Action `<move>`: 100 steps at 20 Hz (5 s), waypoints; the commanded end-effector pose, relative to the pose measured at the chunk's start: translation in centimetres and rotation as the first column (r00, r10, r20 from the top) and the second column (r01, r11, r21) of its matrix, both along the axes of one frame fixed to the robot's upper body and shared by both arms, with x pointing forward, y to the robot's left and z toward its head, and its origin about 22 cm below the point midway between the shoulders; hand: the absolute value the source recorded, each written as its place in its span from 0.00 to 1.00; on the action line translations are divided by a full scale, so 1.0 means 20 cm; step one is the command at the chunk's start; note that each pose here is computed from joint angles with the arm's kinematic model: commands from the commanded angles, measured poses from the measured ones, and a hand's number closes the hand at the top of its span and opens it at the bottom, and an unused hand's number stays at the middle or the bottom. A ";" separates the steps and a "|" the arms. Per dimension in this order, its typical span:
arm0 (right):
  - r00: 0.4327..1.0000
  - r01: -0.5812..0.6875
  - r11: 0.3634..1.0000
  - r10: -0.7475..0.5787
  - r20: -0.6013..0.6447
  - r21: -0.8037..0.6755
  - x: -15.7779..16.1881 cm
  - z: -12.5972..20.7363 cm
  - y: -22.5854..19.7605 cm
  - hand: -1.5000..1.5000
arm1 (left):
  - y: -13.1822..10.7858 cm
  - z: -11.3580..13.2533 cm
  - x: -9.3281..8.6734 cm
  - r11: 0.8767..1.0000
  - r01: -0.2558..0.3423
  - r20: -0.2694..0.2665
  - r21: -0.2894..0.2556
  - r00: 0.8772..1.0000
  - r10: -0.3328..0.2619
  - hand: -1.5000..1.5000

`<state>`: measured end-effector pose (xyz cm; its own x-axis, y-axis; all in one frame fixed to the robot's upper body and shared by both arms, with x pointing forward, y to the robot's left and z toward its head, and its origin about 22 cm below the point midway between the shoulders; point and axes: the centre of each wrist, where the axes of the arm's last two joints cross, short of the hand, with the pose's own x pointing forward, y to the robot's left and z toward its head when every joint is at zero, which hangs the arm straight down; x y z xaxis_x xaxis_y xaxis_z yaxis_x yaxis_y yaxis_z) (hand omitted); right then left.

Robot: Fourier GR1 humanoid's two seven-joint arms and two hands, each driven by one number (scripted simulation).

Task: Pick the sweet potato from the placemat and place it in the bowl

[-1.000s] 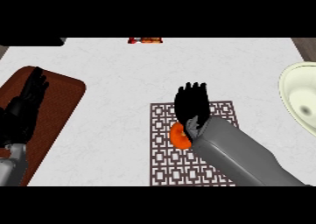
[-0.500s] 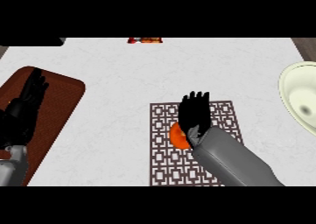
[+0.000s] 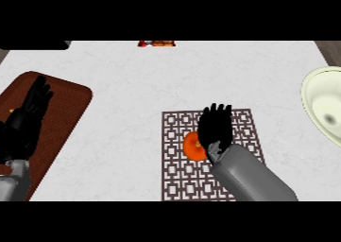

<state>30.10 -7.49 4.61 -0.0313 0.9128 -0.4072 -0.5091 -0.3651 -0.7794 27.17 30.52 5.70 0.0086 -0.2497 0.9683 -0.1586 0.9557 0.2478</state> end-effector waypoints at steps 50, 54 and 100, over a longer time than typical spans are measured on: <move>0.713 -0.477 0.627 -0.134 0.688 0.616 -0.58 0.93 -1.41 1.00 | -0.03 0.06 0.04 1.000 -0.025 -0.008 0.011 1.000 0.025 0.50; 0.728 -0.447 0.610 -0.177 0.663 0.654 -0.52 0.98 -1.51 1.00 | 0.03 0.07 0.06 1.000 -0.008 0.006 -0.002 1.000 0.008 0.50; 0.798 -0.309 -0.143 -0.578 0.174 0.940 -0.20 0.53 -2.58 0.00 | -0.04 0.00 0.05 1.000 0.017 0.011 0.000 1.000 -0.017 0.50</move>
